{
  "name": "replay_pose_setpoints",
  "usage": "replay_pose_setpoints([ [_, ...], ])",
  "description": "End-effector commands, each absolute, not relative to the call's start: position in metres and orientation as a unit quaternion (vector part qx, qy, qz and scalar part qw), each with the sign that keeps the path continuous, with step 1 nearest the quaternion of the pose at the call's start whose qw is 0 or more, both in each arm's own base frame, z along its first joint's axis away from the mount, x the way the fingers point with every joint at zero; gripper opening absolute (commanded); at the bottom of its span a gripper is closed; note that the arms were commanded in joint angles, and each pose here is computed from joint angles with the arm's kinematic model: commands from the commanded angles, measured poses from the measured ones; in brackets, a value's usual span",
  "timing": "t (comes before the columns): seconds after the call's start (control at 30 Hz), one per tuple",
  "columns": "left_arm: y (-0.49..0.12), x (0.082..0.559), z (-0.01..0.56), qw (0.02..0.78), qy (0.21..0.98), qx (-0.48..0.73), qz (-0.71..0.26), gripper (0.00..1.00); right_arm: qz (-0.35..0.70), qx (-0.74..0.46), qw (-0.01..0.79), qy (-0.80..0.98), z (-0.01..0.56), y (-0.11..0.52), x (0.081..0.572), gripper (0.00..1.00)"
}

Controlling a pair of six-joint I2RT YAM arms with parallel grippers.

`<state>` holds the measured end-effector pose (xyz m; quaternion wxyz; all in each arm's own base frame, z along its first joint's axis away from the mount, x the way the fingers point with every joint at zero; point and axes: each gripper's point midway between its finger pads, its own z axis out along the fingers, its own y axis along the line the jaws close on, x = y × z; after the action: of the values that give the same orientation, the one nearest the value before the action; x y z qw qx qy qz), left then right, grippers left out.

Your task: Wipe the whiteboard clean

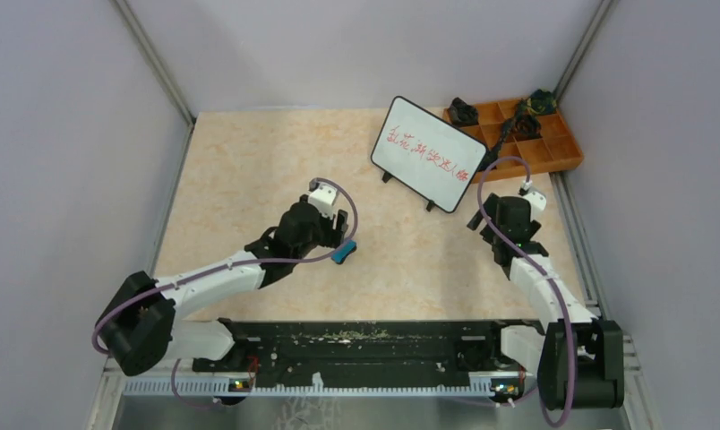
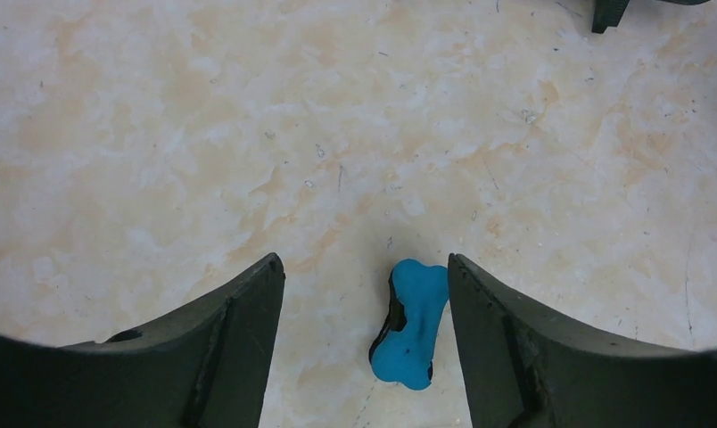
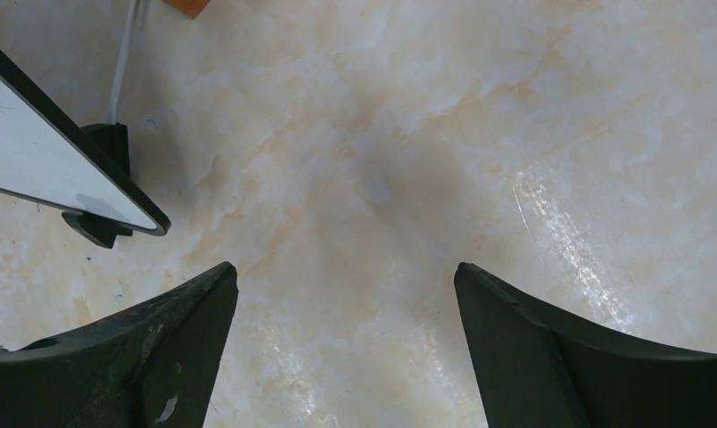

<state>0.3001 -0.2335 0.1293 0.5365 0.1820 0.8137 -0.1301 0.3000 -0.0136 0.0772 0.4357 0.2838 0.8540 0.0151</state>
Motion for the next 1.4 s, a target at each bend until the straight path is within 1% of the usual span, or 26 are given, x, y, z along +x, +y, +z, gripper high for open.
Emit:
replay_pose_setpoints([
  [0.0,-0.238,0.302,0.135,0.517,0.823,0.194,-0.128,0.73,0.030,0.291,0.477,0.829,0.111,-0.014,0.309,0.92],
  [0.03,-0.239,0.302,0.135,0.515,0.825,0.196,-0.128,0.72,0.038,0.285,0.483,0.827,0.116,-0.011,0.308,0.93],
  [0.17,-0.238,0.294,0.126,0.465,0.850,0.219,-0.113,0.70,0.077,0.248,0.488,0.833,0.128,0.006,0.305,0.92],
  [0.4,-0.239,0.278,0.105,0.372,0.887,0.258,-0.093,0.65,0.094,0.227,0.473,0.846,0.133,0.015,0.299,0.91],
  [0.63,-0.237,0.262,0.079,0.308,0.904,0.286,-0.079,0.61,0.113,0.220,0.480,0.842,0.139,0.021,0.298,0.91],
  [1.13,-0.258,0.261,0.051,0.285,0.896,0.323,-0.109,0.60,0.119,0.215,0.478,0.843,0.138,0.024,0.297,0.91],
  [1.37,-0.261,0.267,0.042,0.280,0.895,0.332,-0.100,0.57,0.120,0.216,0.477,0.843,0.136,0.024,0.297,0.90],
])
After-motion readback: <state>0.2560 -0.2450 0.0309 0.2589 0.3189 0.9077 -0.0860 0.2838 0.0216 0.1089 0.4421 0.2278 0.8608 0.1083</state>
